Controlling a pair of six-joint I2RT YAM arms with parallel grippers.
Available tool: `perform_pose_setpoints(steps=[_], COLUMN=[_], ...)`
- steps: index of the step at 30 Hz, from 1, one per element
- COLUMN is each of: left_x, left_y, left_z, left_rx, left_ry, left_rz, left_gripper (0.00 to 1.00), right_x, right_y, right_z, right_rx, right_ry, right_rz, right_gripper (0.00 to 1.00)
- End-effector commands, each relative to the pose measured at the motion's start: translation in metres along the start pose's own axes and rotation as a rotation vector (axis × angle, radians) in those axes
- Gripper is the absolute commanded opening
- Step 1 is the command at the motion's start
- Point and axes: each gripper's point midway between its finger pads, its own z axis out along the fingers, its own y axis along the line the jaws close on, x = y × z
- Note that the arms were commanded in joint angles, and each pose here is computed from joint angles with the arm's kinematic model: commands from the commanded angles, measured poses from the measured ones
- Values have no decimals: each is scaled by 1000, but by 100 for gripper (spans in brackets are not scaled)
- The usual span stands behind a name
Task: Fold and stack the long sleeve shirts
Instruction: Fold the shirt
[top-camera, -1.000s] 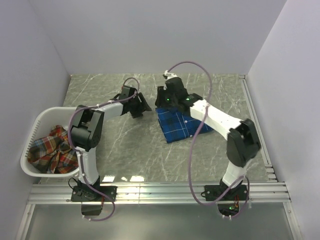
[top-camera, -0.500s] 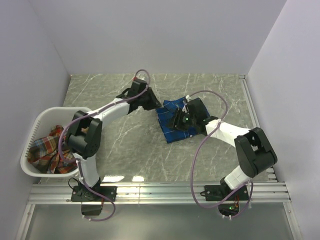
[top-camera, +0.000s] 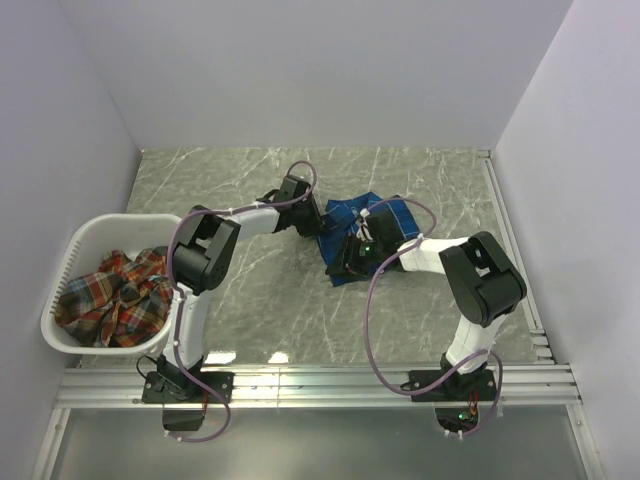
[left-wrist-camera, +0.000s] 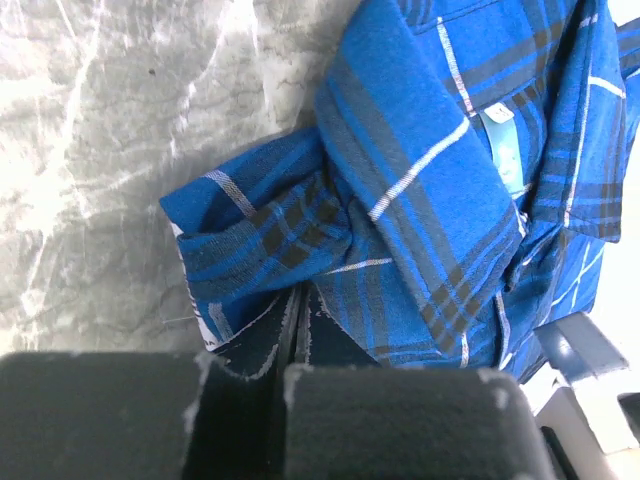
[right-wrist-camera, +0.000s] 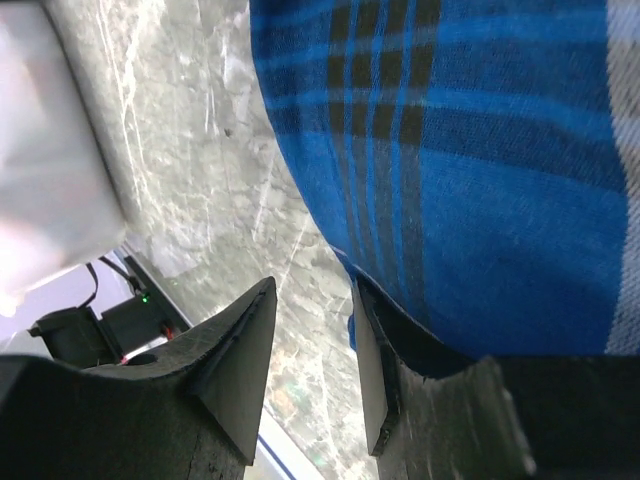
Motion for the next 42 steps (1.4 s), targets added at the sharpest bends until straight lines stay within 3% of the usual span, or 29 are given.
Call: perform_pose_setpoints(steps=[1,5,8,11,17,24,29,32,38,40,42], left_x=[-11,-14,-16,-17,-16,-19,-18,-23,-54,-64,-78], left_y=[21,24,18,17,20,29,27,19,-8,-22,-36], left_z=[9,10,6,2,0,-1,-4,-13,-55,-78,-101], left_rx=[-59,-68,-52,-50,-59,-74,-55,-47,-58,-47,-42], left_ry=[-30,-34,-41,-45,-42,-53,-53,-66,-178,-223,-286], left_rz=[7,27,46,56,61,30,26,35,77,97,112], left_gripper=[0,1,2,3,3,3,4,10,39,54,67], right_x=[3,5,-23,-67,-113,-111,-104,-112,-113,-103,-96], right_y=[-1,0,9,11,-40,-141,-173,-161,-123,-116,-102], right_z=[-5,-13,-44,-97,-149,-153,-161,-176,-203,-200,-197], right_rx=[5,1,-31,-63,-50,27,92,114,89,84,76], right_ry=[19,25,-104,-312,-575,-692,-725,-751,-794,-773,-775], right_rz=[-12,-22,-51,-49,101,436,530,464,389,411,410], right_gripper=[45,44,44,44,43,42,42,42,48,62,68])
